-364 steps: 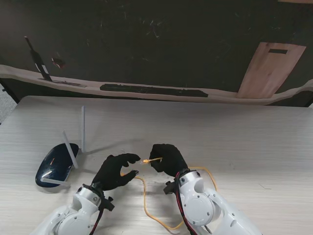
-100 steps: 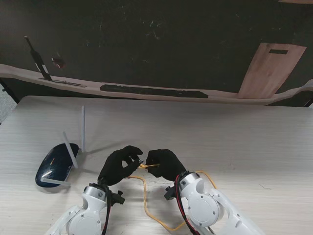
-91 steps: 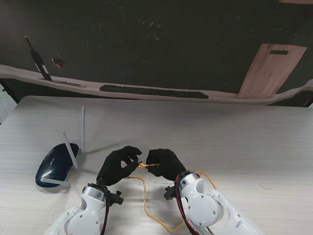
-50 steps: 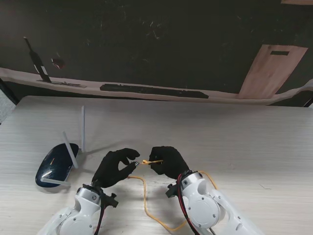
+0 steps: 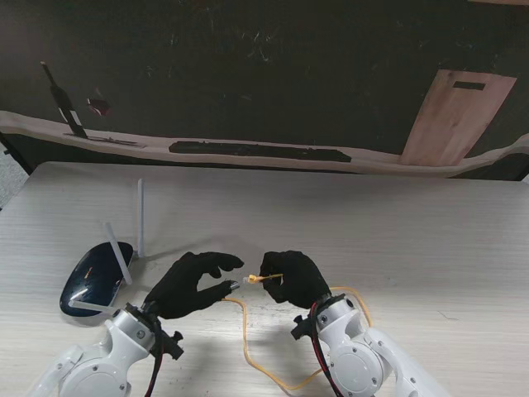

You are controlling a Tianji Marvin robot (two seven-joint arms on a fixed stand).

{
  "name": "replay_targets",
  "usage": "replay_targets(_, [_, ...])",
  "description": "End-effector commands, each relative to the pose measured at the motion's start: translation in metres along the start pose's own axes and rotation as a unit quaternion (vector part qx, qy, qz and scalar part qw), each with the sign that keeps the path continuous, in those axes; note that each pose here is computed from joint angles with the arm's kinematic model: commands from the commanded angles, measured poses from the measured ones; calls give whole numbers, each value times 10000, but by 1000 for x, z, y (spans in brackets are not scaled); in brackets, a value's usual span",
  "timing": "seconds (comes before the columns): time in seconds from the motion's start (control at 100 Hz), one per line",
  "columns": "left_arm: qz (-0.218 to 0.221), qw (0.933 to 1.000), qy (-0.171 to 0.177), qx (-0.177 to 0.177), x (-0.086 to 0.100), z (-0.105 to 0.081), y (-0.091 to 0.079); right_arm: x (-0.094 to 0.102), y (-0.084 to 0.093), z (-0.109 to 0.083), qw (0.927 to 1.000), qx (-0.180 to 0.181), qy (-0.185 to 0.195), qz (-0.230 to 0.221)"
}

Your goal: Untangle the Ethernet cable and plug it into the router

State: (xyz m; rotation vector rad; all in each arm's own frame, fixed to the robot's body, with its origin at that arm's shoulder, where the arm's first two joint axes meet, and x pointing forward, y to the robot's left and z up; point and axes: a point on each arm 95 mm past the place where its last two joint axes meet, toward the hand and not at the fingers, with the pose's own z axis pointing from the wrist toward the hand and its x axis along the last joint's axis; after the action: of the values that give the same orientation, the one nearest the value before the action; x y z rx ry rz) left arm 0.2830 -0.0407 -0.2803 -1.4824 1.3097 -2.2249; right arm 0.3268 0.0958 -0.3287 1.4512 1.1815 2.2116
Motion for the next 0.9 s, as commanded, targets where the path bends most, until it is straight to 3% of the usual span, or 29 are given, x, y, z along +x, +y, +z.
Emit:
replay_targets(0.0, [224,9997,38,-79,6,-6,-10,4,-3,-5,10000,14,71,30])
replay_targets(0.18, [812,9965,-86,-164,13,-25,-41,5,-6,-9,10000,-4,85,27])
replay_targets(0.33, [1099,9906,-570,-584,18,-51,-74,5,-6,-9,10000,22,72,30])
replay_targets(0.42, [1300,9859,-830,-655,19,-65,-93,6,-7,-9,9999,46,89,29])
replay_targets(0.65, [1600,9765,-1441,-110,7,-97,-124,7,-10,-8,9999,102,69,63])
replay_targets(0.89, [1549,9666,-1956,593,-9,-120,-137,7,-9,-7,9998,130,102,75])
